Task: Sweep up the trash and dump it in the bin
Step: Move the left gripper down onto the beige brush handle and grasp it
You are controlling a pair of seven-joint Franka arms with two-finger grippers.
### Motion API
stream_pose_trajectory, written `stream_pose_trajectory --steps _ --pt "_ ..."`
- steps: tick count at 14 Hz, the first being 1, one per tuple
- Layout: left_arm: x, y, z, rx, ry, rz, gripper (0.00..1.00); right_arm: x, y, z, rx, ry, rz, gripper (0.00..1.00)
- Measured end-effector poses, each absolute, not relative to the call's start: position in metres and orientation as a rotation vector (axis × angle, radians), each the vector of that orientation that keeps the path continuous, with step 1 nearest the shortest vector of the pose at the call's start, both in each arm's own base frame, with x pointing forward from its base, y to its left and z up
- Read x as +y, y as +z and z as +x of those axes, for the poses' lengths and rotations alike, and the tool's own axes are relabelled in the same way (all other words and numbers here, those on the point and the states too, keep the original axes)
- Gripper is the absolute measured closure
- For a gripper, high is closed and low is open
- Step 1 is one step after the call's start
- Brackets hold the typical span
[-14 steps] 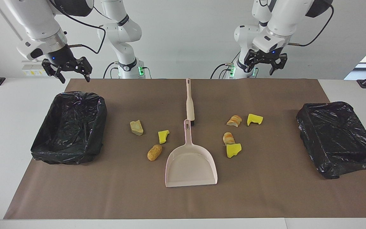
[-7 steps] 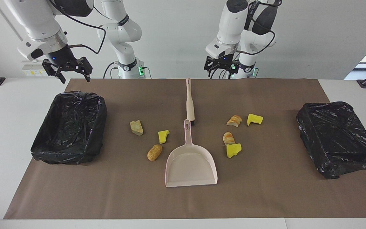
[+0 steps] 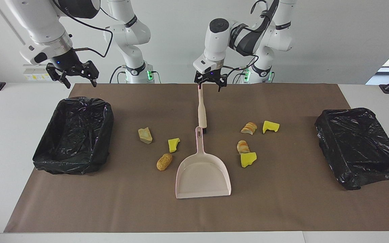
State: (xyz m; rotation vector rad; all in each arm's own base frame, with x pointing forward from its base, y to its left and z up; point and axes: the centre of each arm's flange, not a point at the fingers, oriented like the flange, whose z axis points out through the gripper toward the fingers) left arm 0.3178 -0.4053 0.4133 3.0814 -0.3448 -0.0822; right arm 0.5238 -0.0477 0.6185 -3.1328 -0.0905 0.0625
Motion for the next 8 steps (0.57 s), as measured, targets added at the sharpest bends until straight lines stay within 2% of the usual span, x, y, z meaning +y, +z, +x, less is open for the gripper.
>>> stream_pose_trajectory --steps 3,8 --pt "-0.423 0.381 0.293 -0.345 -0.082 3.077 0.00 -0.048 0.618 0.524 -0.091 0.064 -3.133 0.00" --pt "-0.424 0.361 0.283 -0.360 -0.099 3.086 0.00 -0.048 0.618 0.524 -0.091 0.064 -3.133 0.00"
